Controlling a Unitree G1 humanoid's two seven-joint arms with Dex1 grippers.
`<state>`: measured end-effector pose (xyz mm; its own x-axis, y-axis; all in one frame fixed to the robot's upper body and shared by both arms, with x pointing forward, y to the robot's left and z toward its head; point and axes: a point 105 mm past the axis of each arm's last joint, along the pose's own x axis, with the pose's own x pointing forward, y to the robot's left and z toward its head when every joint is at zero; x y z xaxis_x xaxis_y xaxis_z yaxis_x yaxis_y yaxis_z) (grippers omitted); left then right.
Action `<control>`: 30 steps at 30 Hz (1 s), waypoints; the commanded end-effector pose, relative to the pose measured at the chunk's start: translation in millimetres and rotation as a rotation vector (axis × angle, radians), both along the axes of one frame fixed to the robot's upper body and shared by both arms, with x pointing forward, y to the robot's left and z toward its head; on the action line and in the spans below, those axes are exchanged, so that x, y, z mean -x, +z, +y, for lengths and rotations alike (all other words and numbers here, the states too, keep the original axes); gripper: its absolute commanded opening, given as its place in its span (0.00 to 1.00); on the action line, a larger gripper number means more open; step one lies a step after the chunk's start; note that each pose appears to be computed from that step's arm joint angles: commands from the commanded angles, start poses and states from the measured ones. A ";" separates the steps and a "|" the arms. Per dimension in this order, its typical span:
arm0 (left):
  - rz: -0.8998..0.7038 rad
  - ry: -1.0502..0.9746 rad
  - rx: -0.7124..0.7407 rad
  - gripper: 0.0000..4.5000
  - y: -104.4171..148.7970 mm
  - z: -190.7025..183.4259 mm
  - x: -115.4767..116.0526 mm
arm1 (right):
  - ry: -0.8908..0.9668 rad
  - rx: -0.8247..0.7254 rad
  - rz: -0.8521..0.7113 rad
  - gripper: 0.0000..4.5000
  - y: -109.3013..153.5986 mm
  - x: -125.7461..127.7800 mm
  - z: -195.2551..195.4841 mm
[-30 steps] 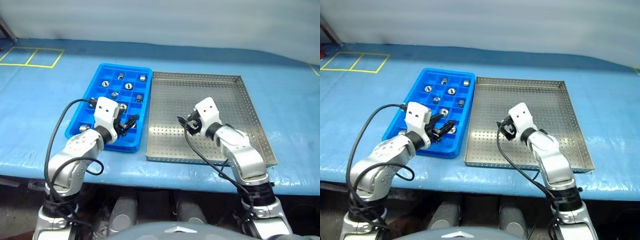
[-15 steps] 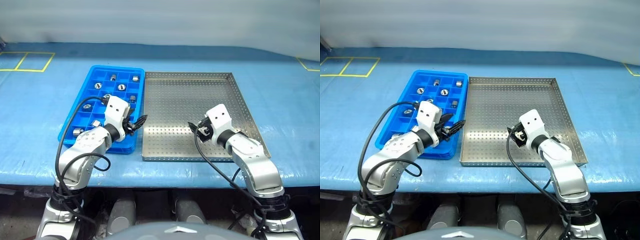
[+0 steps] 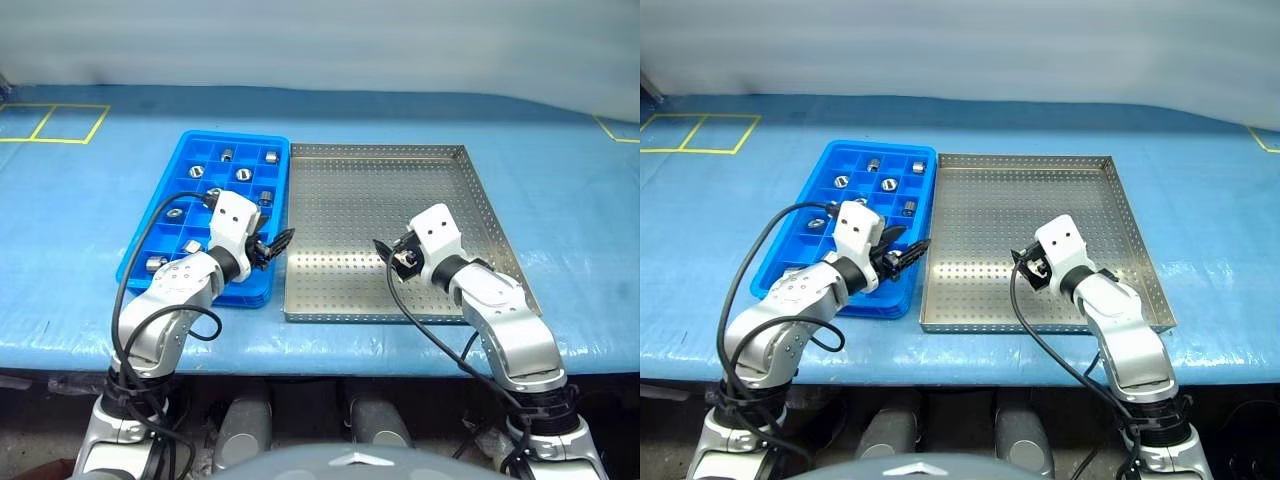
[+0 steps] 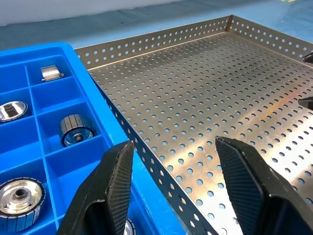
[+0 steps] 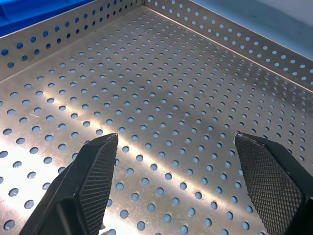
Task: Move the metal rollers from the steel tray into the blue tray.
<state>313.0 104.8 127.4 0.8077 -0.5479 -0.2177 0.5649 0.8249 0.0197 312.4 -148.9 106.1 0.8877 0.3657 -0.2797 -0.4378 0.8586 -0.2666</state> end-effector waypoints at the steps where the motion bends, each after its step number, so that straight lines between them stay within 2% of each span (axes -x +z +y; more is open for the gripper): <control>1: -0.040 -0.015 -0.002 0.65 9.3 -0.8 -3.0 | -0.001 -0.018 -0.035 0.89 9.3 2.9 -1.0; 7: -0.040 -0.017 0.008 0.65 7.7 1.2 -0.9 | 0.033 -0.024 -0.027 0.89 11.4 8.8 -4.6; 13: -0.064 0.007 -0.005 0.65 8.4 11.3 -3.7 | -0.110 -0.032 -0.119 0.89 22.8 -2.9 -24.1; 16: -0.071 0.026 0.017 0.65 9.3 10.3 -4.7 | -0.105 -0.018 -0.111 0.89 20.1 -4.6 -27.6; 21: -0.088 0.030 0.012 0.65 14.1 9.7 -2.7 | -0.058 -0.071 -0.110 0.89 24.4 -10.7 -16.9; 24: -0.104 0.029 0.013 0.65 18.1 11.0 1.7 | -0.021 -0.049 -0.099 0.89 17.6 -15.2 -7.7; 30: -0.075 0.085 -0.026 0.65 14.0 24.9 0.2 | -0.041 -0.106 -0.129 0.89 20.5 -15.8 -1.4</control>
